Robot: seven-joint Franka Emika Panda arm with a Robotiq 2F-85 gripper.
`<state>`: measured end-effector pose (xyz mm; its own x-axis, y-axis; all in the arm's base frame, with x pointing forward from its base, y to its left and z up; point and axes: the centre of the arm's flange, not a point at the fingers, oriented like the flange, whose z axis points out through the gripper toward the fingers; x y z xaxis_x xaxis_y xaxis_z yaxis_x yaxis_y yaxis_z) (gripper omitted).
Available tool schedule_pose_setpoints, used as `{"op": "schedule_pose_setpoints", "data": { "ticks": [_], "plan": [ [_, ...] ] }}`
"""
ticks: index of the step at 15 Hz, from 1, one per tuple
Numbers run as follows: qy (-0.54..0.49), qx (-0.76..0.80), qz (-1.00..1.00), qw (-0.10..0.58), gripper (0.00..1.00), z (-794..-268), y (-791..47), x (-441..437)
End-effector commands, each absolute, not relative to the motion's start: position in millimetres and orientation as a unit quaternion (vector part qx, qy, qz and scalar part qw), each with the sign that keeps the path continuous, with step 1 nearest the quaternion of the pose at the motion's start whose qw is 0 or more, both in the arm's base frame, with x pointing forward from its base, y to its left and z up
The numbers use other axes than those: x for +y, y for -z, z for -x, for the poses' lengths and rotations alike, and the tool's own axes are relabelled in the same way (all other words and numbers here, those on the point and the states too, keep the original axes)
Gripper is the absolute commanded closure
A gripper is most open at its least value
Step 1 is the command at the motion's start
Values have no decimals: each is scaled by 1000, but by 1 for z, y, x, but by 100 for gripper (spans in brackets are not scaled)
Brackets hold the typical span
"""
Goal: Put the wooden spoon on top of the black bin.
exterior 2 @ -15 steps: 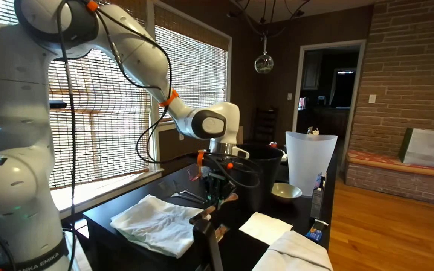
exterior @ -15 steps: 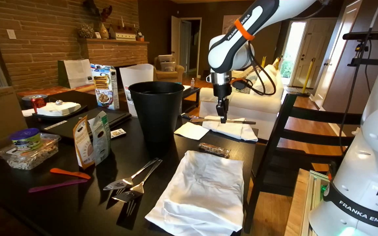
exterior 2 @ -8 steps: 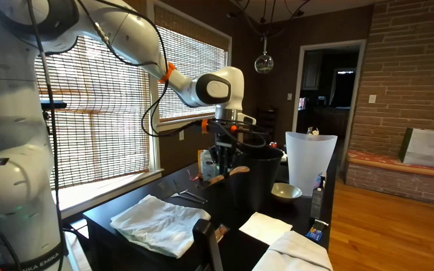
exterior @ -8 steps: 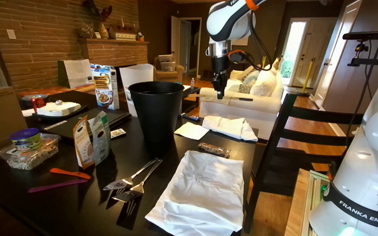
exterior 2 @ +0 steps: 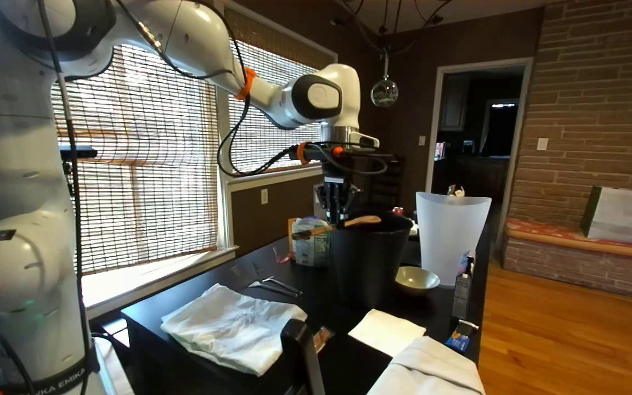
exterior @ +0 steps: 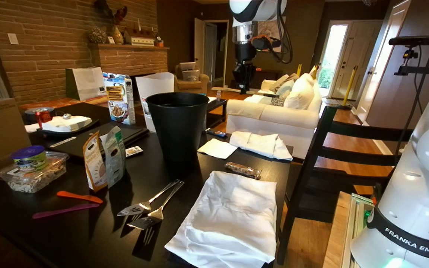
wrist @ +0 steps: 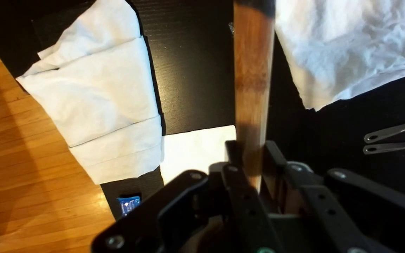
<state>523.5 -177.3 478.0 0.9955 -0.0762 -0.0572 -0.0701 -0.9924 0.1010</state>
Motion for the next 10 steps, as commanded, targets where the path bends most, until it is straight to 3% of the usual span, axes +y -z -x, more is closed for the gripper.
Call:
{"op": "schedule_pose_setpoints", "data": {
  "ticks": [1,8,9,10],
  "plan": [
    [32,-37,-998,49,80,-523,-476,-178],
    [33,-38,-998,49,80,-522,-475,-179],
    [33,-38,-998,49,95,-522,-475,-179],
    [31,-46,-997,50,95,-526,-475,-178]
  ]
}}
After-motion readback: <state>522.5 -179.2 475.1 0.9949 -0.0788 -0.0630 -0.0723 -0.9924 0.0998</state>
